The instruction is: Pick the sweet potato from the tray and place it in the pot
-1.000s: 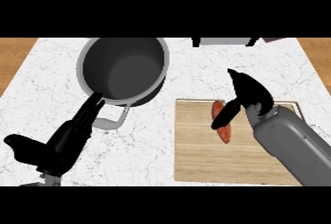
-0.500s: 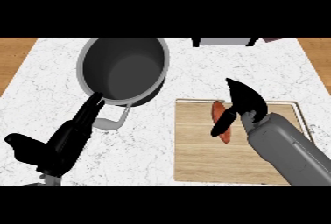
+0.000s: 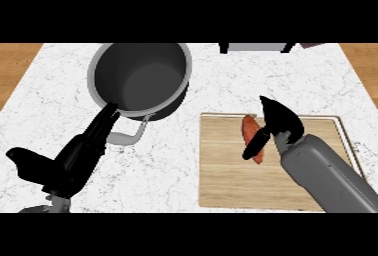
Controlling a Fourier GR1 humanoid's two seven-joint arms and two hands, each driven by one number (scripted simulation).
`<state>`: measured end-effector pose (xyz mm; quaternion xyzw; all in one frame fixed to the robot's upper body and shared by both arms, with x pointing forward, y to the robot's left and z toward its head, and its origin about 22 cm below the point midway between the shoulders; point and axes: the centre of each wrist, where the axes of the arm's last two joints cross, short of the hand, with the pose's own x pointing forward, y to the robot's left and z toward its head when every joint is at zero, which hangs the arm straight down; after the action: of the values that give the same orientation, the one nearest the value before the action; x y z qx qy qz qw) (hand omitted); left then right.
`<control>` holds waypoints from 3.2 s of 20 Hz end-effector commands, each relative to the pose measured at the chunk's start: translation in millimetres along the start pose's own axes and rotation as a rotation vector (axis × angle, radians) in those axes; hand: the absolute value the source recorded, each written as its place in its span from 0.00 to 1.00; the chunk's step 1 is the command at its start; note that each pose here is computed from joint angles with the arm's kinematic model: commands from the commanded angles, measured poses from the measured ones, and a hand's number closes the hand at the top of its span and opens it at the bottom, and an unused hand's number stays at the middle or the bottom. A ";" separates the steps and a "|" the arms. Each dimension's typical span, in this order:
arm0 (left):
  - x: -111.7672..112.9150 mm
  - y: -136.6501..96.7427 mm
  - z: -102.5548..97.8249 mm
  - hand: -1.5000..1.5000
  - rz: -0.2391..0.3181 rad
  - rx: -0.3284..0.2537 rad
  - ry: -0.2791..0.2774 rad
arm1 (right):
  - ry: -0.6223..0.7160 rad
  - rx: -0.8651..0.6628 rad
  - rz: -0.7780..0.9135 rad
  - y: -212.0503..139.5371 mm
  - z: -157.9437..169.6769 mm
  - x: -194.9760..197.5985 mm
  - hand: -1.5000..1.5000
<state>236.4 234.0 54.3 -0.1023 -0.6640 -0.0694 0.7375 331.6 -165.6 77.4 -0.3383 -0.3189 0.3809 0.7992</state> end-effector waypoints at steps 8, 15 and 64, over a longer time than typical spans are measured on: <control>-21.3 -5.8 -7.3 0.50 0.048 -0.024 0.121 | 0.138 0.032 0.023 12.3 -7.5 -2.1 0.00; -41.2 -8.2 -0.6 0.50 0.045 -0.037 0.141 | 0.111 0.049 -0.023 29.1 -25.2 -11.3 1.00; -40.9 -13.0 -6.5 0.50 0.041 -0.025 0.132 | -0.752 -0.704 -0.162 -5.0 216.4 92.3 1.00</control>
<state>233.9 232.6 51.4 -0.1059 -0.6617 -0.0705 0.7389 205.0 -33.2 200.1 -0.4016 -0.7281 0.2933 0.4718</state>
